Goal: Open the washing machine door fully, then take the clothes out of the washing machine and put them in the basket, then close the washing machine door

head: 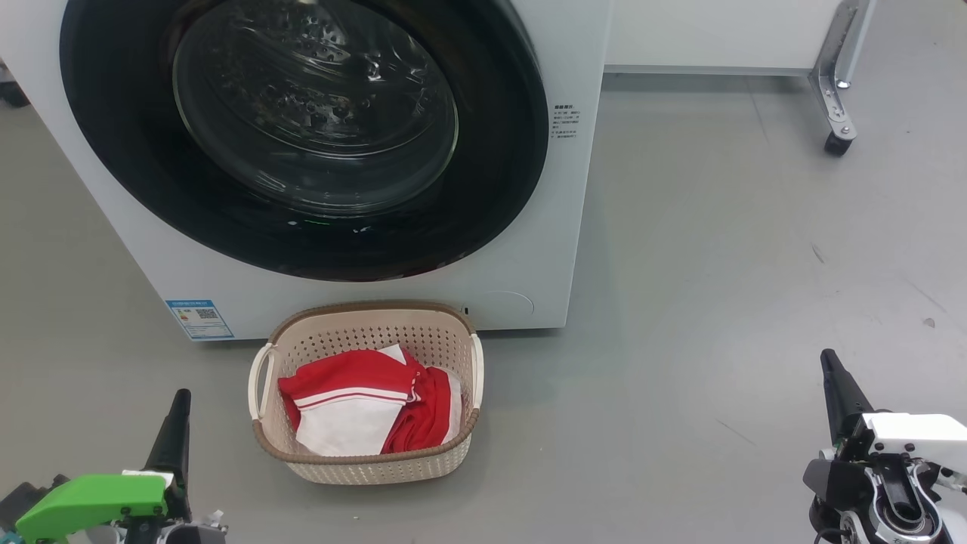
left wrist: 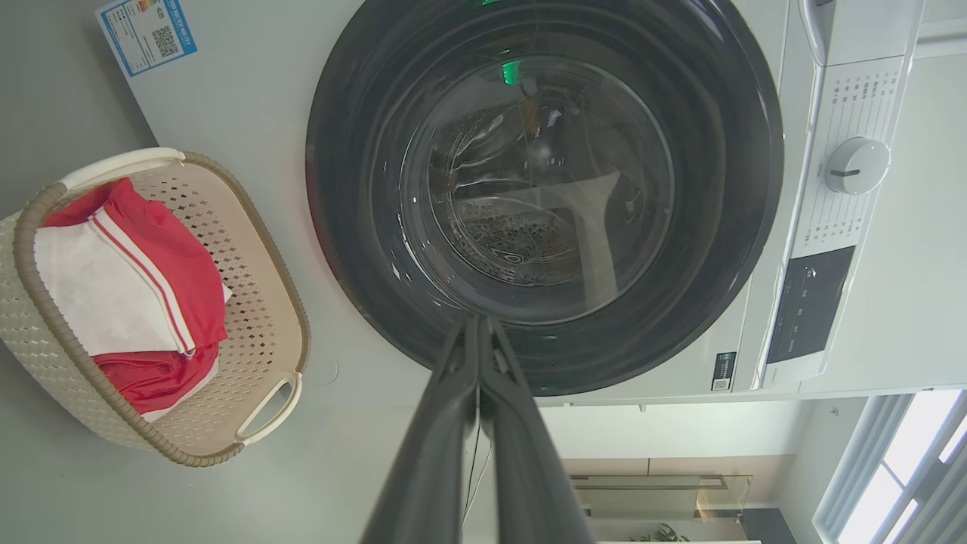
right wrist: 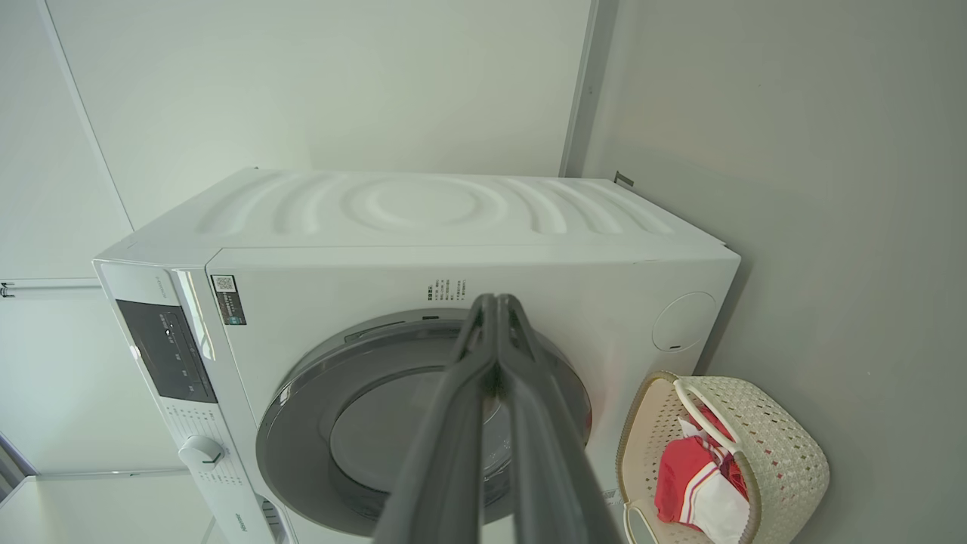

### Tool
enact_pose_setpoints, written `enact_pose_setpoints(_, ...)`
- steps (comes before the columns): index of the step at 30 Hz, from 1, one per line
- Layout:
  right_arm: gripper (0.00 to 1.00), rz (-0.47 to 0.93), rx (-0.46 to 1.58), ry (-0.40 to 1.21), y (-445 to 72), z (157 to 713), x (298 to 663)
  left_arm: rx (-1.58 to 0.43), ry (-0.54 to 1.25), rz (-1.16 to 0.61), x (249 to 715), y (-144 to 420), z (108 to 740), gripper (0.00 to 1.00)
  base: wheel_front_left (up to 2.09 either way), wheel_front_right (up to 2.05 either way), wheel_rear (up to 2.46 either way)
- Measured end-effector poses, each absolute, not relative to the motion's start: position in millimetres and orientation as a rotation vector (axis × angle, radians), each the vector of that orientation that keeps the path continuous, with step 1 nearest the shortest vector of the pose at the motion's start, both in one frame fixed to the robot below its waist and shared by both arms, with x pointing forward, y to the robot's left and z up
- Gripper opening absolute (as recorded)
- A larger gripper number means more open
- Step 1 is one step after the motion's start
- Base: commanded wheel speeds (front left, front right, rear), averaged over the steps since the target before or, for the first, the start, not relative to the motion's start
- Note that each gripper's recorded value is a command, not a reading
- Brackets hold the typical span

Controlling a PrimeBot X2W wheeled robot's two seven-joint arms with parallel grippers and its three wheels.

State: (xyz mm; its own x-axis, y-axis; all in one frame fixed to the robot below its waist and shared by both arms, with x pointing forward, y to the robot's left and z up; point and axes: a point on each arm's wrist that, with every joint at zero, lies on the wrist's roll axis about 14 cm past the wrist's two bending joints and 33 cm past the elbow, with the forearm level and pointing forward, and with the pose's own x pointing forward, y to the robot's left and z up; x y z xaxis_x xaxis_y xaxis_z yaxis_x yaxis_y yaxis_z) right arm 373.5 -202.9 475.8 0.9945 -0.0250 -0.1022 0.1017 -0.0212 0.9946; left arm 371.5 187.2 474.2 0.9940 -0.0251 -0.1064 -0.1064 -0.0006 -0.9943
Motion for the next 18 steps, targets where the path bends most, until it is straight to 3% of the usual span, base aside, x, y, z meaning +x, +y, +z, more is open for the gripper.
enact_pose_setpoints(18, 0.00, -0.100, 1.589, 0.057, -203.4, 475.8, 373.4, -1.573, 0.106, 0.065, 371.8, 186.9, 473.6, 0.00, 0.00, 0.00, 0.00)
